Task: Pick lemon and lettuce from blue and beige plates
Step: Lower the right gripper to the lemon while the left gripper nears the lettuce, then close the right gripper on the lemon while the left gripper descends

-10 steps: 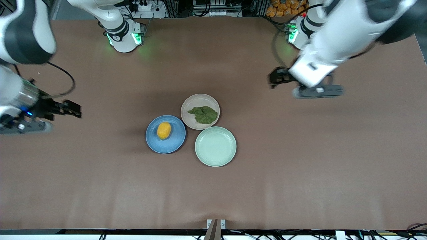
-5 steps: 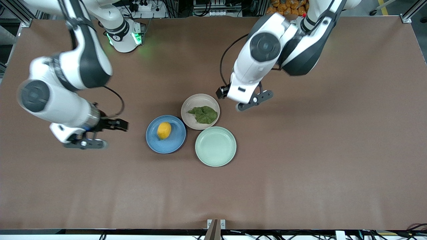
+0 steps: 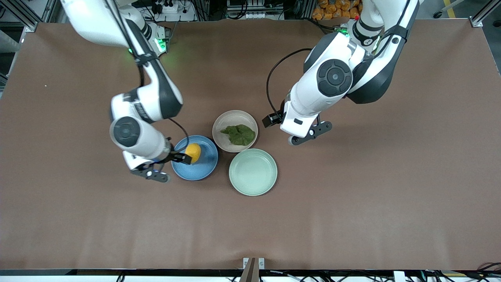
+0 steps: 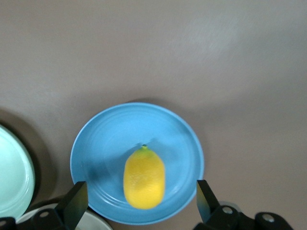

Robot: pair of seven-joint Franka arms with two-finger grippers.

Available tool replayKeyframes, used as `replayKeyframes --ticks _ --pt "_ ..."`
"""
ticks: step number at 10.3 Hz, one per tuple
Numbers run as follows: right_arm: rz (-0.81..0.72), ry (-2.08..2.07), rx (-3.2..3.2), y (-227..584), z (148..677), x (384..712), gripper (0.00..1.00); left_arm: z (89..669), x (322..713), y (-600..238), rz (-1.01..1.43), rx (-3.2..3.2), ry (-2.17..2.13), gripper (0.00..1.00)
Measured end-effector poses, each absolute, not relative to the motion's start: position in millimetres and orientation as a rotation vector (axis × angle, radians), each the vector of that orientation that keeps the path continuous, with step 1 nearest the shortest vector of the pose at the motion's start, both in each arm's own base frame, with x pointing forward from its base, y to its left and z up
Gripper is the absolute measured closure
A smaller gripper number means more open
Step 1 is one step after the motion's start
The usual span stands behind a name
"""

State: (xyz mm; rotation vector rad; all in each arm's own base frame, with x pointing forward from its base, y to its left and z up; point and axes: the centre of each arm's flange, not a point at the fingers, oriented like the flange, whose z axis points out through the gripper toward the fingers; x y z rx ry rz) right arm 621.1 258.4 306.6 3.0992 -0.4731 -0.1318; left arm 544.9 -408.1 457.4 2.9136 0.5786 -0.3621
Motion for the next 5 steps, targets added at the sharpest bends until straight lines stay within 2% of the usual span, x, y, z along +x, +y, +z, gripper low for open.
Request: replayKeyframes --ticks 1,3,4,5 --pt "-0.132 -0.489 3.092 266 290 615 0.0 447 544 -412 -0.379 2.927 0.541 0.0" --pt "-0.133 -0.49 3.084 265 263 611 0.0 424 545 -420 -0.4 2.935 0.522 0.25" --pt "-0.132 -0.478 3.08 266 254 611 0.0 416 546 -423 -0.4 2.933 0.522 0.24" --pt "-0.129 -0.447 3.072 268 247 609 0.0 407 547 -429 -0.395 2.925 0.52 0.14"
